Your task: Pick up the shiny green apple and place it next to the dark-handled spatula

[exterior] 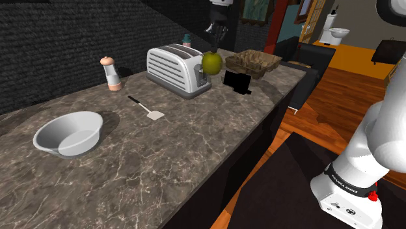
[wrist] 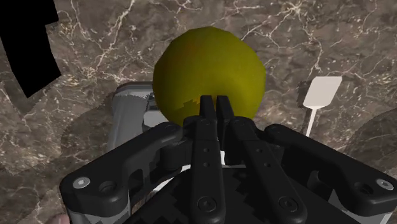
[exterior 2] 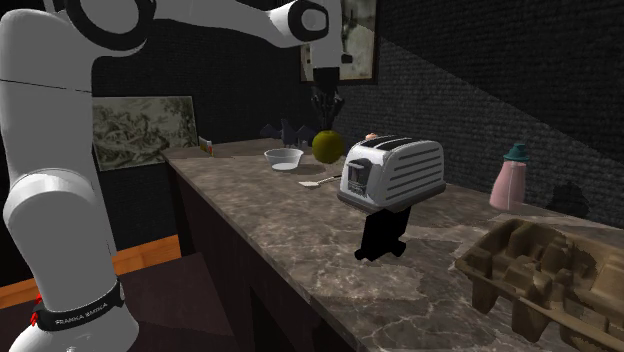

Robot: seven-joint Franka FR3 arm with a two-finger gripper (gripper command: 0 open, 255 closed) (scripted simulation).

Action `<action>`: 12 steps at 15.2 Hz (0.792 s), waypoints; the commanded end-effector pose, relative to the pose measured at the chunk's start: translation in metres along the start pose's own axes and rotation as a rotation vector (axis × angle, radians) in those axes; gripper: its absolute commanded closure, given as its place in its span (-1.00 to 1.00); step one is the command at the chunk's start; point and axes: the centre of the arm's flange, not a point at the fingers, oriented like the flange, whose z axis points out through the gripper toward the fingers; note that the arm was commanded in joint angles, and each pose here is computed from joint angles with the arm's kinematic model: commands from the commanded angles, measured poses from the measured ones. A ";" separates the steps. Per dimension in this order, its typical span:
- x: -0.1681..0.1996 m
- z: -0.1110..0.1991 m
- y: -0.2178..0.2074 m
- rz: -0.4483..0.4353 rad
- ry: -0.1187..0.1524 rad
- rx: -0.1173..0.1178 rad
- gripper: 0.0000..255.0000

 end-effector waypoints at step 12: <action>0.063 0.006 -0.160 0.001 0.000 0.000 1.00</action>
